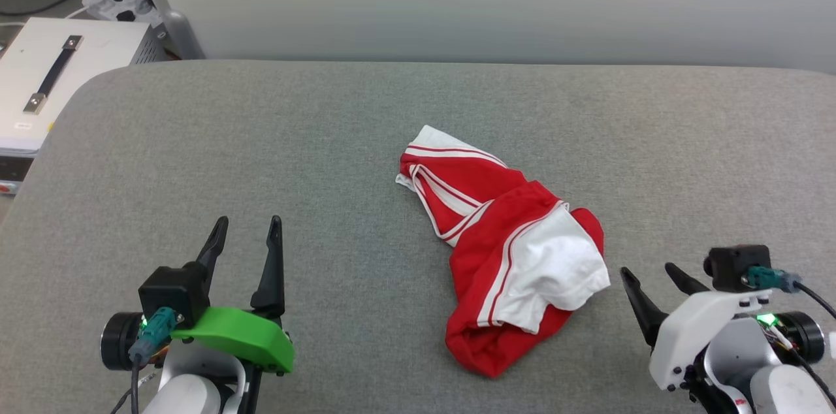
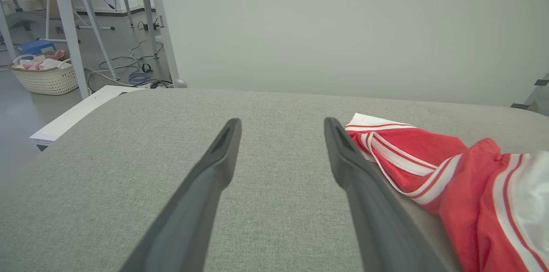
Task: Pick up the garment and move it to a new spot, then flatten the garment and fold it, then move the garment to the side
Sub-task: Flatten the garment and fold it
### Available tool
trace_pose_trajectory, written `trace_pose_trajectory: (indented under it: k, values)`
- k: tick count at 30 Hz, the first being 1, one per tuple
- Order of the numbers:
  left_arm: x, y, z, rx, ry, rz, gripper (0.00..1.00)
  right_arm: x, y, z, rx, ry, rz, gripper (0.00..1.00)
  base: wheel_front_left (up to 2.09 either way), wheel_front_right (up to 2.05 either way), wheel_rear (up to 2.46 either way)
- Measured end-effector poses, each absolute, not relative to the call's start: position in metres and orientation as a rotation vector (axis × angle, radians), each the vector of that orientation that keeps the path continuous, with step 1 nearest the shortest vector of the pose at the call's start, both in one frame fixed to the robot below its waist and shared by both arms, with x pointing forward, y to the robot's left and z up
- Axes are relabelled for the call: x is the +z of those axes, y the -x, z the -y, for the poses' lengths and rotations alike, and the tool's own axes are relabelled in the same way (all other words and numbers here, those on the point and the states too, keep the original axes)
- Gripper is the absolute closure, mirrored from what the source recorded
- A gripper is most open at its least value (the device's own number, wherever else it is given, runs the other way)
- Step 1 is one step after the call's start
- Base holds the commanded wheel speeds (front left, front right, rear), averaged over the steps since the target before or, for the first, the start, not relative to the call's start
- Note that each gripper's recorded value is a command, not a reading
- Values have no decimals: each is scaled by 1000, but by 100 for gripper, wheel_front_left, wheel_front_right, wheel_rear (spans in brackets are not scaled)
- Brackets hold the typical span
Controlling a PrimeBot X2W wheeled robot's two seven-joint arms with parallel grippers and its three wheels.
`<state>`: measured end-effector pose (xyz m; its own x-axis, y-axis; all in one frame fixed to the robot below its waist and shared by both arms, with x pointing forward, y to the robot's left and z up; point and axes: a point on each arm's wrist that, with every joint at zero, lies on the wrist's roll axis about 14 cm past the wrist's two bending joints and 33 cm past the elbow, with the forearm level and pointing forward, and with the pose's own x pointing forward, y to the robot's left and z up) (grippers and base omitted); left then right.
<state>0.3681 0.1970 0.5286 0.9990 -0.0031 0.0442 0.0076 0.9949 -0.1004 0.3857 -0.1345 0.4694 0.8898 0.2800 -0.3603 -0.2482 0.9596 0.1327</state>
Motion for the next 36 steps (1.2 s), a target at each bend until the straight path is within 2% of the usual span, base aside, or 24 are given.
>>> trace_pose_trajectory:
  k: [12, 15, 16, 17, 26, 31, 36]
  values:
    - [511, -381, -211, 42, 112, 12, 0, 457, -425, 65, 565, 52, -512, 0, 0, 0, 0]
    - [504, -383, -216, 60, 110, -6, 0, 436, -423, 50, 647, 110, -616, 0, 0, 0, 0]
    - [501, -383, -218, 65, 110, -12, 0, 433, -422, 47, 659, 114, -628, 53, 0, 0, 0]
    - [500, -383, -218, 69, 111, -15, 0, 431, -422, 46, 668, 115, -635, 100, 0, 0, 0]
    - [498, -388, -214, 61, 121, -12, 0, 459, -438, 66, 628, 127, -543, 100, 0, 0, 0]
    - [503, -392, -205, 35, 126, 6, 0, 488, -454, 110, 499, 142, -465, 100, 0, 0, 0]
    - [507, -395, -195, 5, 131, 18, 0, 493, -452, 174, 308, 136, -481, 100, 0, 0, 0]
